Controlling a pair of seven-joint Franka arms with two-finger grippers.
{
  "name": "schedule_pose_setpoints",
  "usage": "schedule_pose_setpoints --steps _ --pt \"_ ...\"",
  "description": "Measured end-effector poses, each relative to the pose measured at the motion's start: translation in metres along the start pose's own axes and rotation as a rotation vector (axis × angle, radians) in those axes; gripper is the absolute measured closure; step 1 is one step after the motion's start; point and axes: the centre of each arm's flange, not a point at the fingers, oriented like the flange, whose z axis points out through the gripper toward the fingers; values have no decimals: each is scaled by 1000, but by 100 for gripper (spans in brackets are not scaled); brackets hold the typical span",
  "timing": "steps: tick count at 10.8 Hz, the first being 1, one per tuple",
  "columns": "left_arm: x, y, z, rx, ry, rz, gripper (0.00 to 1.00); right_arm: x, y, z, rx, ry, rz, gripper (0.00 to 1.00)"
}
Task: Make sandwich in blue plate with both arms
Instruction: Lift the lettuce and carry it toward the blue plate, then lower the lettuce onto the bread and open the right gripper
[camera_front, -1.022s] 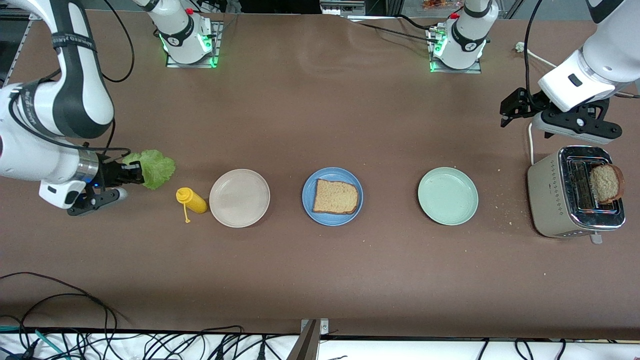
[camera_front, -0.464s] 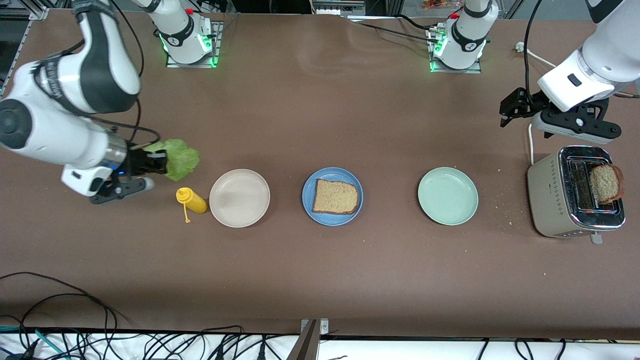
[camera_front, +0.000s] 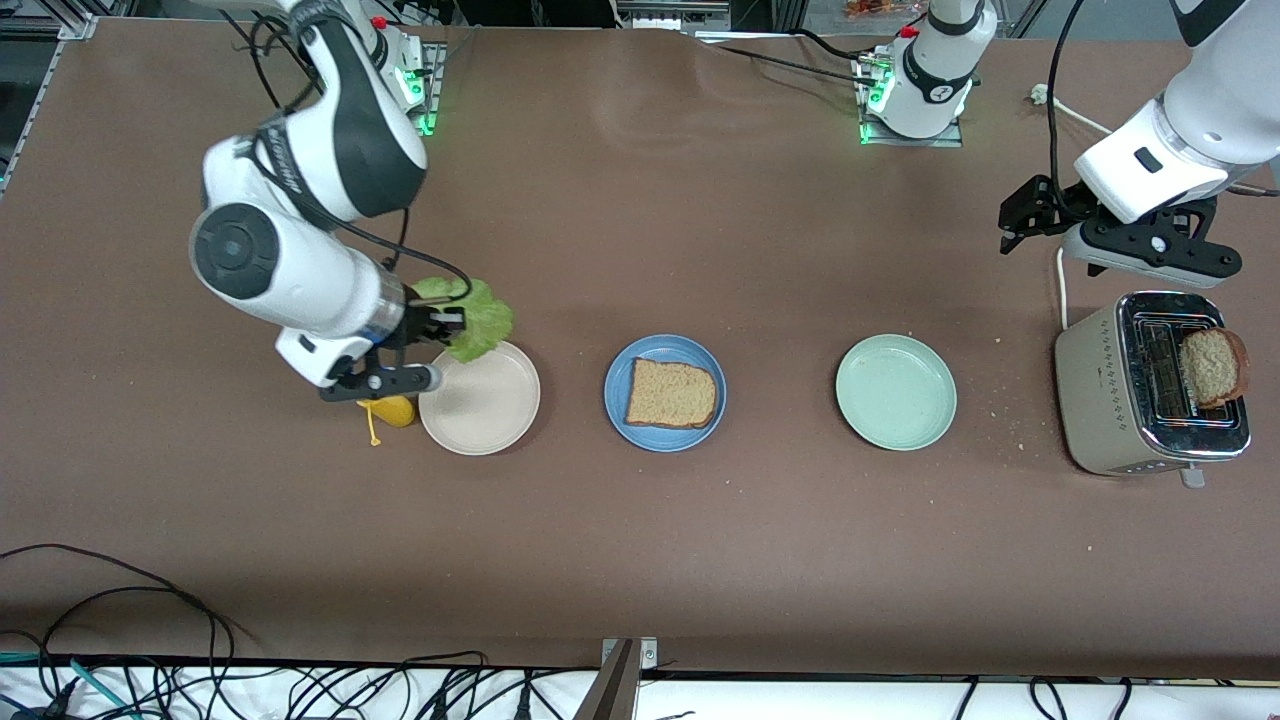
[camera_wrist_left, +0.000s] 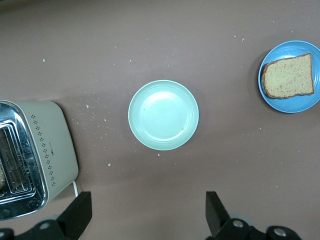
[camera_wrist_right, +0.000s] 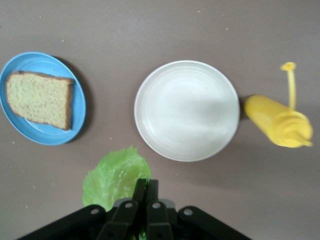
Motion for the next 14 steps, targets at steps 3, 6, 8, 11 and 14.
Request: schedule_pose_setpoints --steps 3,6,8,11,14 --pt "0 0 0 0 0 0 0 20 -60 38 -8 8 101 97" --pt "0 0 0 0 -1 1 0 26 -146 99 -8 64 213 97" --pt "0 0 0 0 -1 1 0 17 -194 154 -2 99 273 97" --pt "0 0 0 0 -1 1 0 6 -237 218 11 135 357 97" --pt "0 0 0 0 -1 1 0 10 -249 212 49 174 375 97"
